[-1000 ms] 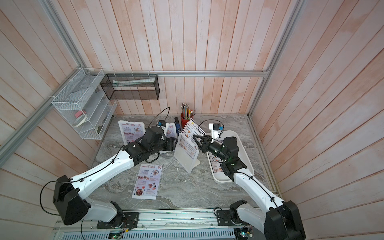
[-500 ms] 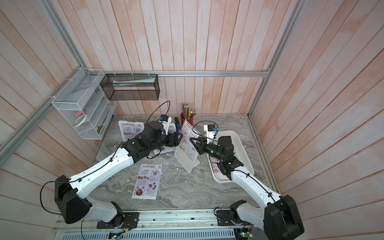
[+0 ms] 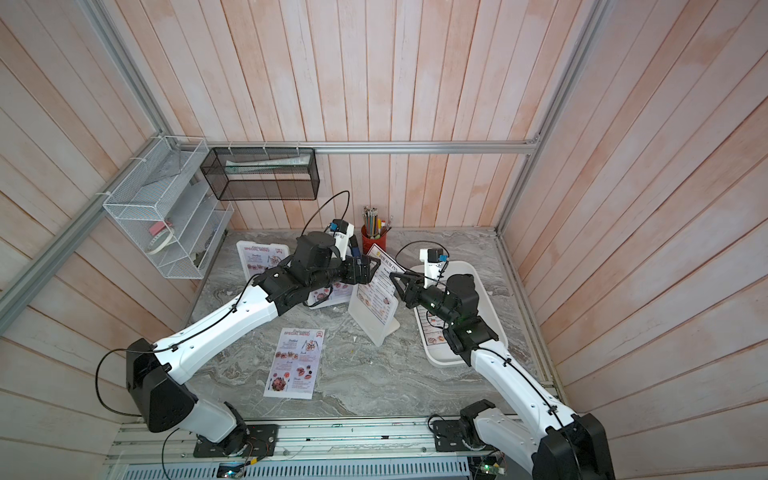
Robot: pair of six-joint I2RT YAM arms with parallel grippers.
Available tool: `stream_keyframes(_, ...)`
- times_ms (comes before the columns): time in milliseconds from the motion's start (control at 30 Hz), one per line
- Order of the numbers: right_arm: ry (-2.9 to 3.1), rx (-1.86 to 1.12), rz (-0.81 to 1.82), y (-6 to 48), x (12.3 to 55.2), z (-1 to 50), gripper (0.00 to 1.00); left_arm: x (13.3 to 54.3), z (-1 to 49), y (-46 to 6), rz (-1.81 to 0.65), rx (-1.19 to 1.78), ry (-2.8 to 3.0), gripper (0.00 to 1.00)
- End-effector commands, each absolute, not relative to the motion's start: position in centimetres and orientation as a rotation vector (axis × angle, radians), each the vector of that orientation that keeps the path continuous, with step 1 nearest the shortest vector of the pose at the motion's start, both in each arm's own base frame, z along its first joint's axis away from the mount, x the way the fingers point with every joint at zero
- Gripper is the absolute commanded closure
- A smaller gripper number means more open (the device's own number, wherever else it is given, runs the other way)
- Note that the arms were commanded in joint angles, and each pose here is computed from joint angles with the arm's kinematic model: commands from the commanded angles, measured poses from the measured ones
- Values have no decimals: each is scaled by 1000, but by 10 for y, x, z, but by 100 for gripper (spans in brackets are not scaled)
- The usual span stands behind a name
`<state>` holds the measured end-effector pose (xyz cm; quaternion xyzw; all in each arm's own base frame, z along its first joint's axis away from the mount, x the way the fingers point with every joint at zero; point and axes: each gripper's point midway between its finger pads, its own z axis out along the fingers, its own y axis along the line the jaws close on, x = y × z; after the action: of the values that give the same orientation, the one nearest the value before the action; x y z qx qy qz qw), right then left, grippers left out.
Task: Replace the menus in the menu holders
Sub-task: Insert the menu into the menu holder.
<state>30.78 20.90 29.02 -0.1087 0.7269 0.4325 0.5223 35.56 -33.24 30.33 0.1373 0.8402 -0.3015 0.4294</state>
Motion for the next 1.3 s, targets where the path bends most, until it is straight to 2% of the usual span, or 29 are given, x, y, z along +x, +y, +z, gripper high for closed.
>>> stream_keyframes(0, 1752, -291, 1060, 216, 313, 292, 78, 358, 309, -337, -743, 366, 2089, 0)
stream_keyframes(67, 1787, -300, 1084, 222, 316, 284, 87, 360, 307, -336, -728, 360, 2095, 0)
stream_keyframes(167, 1803, -312, 1123, 229, 313, 275, 93, 362, 307, -336, -715, 350, 2095, 0)
stream_keyframes(400, 1810, -332, 1139, 237, 303, 264, 93, 372, 309, -341, -700, 352, 2081, 0)
stream_keyframes(533, 1808, -361, 1149, 241, 300, 266, 80, 380, 303, -344, -681, 347, 2092, 0)
stream_keyframes(800, 1794, -400, 1063, 235, 302, 279, 63, 393, 289, -340, -672, 340, 2127, 0)
stream_keyframes(967, 1774, -308, 1026, 217, 317, 298, 61, 392, 288, -337, -663, 330, 2139, 0)
stream_keyframes(1067, 1783, -290, 1016, 214, 326, 305, 66, 388, 290, -329, -645, 320, 2146, 0)
stream_keyframes(1200, 1854, -347, 1045, 226, 333, 300, 81, 378, 294, -316, -617, 310, 2145, 0)
stream_keyframes(1267, 1887, -361, 1053, 230, 335, 295, 83, 374, 295, -306, -587, 302, 2147, 0)
